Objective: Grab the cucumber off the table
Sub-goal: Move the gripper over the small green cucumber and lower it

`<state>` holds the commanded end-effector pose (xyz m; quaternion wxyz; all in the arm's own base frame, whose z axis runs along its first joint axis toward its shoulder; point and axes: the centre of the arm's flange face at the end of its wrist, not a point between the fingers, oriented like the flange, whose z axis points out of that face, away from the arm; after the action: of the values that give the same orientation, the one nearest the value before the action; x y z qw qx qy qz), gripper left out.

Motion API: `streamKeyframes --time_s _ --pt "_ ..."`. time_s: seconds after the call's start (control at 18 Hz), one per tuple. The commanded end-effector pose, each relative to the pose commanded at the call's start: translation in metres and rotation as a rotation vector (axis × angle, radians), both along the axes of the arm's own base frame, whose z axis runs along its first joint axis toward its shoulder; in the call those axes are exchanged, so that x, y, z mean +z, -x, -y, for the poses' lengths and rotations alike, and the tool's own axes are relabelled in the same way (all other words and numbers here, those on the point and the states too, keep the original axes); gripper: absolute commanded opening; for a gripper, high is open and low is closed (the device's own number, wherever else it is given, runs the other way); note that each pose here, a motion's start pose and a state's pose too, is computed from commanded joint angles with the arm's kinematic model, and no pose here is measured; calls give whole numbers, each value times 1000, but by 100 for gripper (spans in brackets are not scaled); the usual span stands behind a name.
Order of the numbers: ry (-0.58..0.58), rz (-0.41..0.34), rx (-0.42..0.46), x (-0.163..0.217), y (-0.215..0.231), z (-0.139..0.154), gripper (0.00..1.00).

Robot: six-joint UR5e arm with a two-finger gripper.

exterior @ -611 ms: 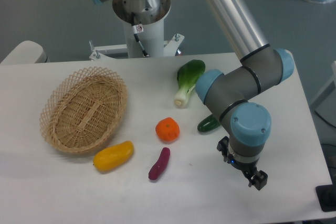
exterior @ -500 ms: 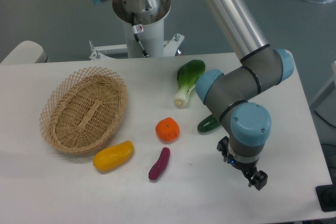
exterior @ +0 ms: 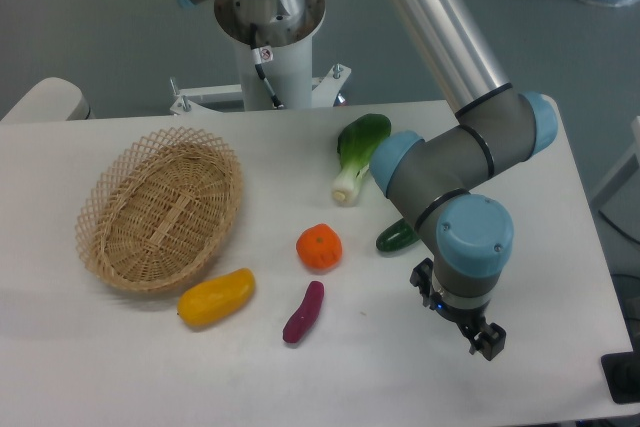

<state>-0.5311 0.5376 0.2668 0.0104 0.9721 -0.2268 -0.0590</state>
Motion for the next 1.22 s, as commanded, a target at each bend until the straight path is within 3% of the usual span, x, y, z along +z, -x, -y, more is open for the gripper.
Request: streamKeyframes --time_s 0.44,0.72,0.89,1.22 --pt "35 46 14 -6 -16 41 100" --pt "66 79 -42 -16 -8 80 100" --pt "84 97 -68 -25 -11 89 100" --pt "103 141 -47 -41 -21 120 100"
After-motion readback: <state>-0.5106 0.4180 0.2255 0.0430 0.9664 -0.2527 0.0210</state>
